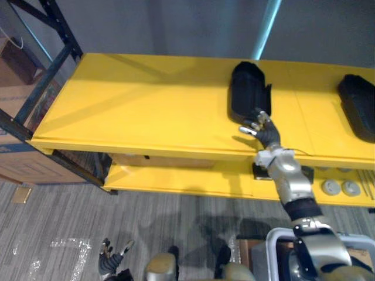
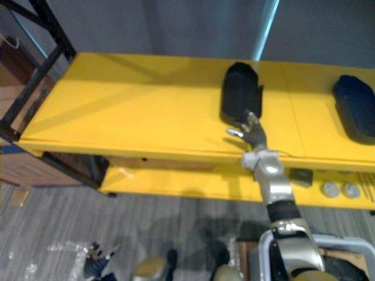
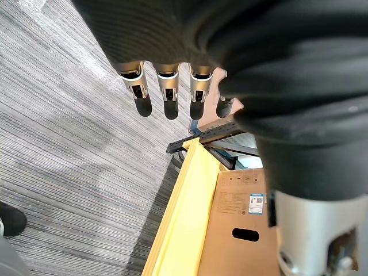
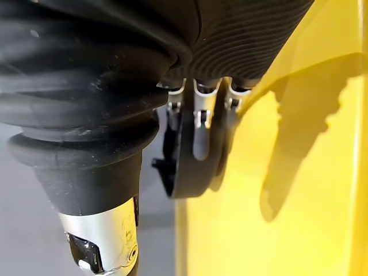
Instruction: Walk over and take plastic housings, then place them on the shelf
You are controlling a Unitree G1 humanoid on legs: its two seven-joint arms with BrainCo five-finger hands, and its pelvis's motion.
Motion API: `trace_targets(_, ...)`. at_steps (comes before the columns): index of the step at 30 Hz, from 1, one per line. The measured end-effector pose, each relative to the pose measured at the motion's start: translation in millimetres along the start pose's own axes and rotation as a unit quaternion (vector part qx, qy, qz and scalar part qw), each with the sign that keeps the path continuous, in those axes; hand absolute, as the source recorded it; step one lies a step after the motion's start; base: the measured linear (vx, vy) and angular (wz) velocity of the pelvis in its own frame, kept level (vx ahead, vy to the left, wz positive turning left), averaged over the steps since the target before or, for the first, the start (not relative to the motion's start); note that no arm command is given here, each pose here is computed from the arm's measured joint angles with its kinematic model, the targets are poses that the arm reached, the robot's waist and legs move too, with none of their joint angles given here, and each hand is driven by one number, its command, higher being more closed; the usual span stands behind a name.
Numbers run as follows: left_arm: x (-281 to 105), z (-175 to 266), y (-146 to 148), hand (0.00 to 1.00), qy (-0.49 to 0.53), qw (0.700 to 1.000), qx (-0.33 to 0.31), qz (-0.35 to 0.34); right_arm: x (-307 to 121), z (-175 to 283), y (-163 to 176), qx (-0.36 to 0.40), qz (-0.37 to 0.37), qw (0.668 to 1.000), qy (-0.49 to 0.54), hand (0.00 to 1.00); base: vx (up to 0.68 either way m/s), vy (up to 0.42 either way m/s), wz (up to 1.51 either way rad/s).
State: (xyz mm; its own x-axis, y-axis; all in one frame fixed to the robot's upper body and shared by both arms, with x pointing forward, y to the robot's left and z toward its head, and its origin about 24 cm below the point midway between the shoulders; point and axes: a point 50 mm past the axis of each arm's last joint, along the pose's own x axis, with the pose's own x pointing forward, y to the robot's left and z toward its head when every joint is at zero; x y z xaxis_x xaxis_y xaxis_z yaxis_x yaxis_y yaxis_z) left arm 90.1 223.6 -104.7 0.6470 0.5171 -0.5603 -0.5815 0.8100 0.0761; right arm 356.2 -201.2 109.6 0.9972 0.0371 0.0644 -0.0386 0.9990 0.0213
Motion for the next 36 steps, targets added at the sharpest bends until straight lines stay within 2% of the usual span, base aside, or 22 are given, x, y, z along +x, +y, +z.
trace_targets(5, 0.1, 0.4, 0.2, 0.0, -0.002, 1.0, 0.0, -0.001, -3.8, 6.3, 3.2, -0.005, 0.009, 1.0, -0.018, 0.0, 0.0, 0.007, -0.03)
trace_targets(10, 1.0, 4.0, 4.1, 0.0, -0.011, 1.0, -0.005, 0.008, -52.9, 30.1, 24.2, -0.036, 0.073, 0.992, -0.1, 0.0, 0.02, 0.02, -0.28)
trace_targets(14, 2.4, 9.3, 9.8, 0.0, -0.032, 0.999, -0.014, 0.021, -92.3, 44.3, 14.8, -0.045, 0.097, 0.985, -0.138, 0.0, 0.02, 0.024, -0.36)
trace_targets(19, 1.9, 13.1, 9.1, 0.0, -0.052, 0.998, -0.02, 0.022, -140.6, 69.9, -31.0, -0.035, -0.004, 0.971, -0.237, 0.0, 0.07, 0.018, -0.27)
trace_targets(20, 1.2, 12.7, 7.8, 0.0, -0.053, 0.998, -0.024, 0.022, -157.4, 69.3, -44.5, -0.019, -0.056, 0.964, -0.26, 0.0, 0.09, 0.019, -0.31)
trace_targets(23, -0.6, 13.0, 2.8, 0.0, -0.059, 0.997, -0.035, 0.019, -180.6, 49.0, -54.7, 0.042, -0.127, 0.957, -0.256, 0.0, 0.06, 0.011, -0.23)
trace_targets(26, -4.3, 16.0, -5.7, 0.0, -0.068, 0.995, -0.074, 0.018, -205.2, 9.2, -54.9, 0.086, -0.203, 0.957, -0.191, 0.0, 0.02, 0.007, -0.24)
trace_targets(30, -8.0, 33.4, -15.3, 0.0, -0.109, 0.989, -0.101, -0.001, -221.8, -37.0, -42.8, 0.128, -0.238, 0.956, -0.114, 0.0, -0.03, -0.007, -0.03)
trace_targets(33, -16.8, 59.4, -24.6, 0.0, -0.173, 0.976, -0.125, -0.029, -215.7, -37.2, -31.4, 0.143, -0.226, 0.954, -0.136, 0.0, -0.09, -0.014, -0.08)
trace_targets(36, -26.1, 89.7, -38.0, 0.0, -0.238, 0.958, -0.145, -0.071, -206.1, -37.0, -26.4, 0.145, -0.246, 0.948, -0.14, 0.0, -0.09, -0.012, -0.03)
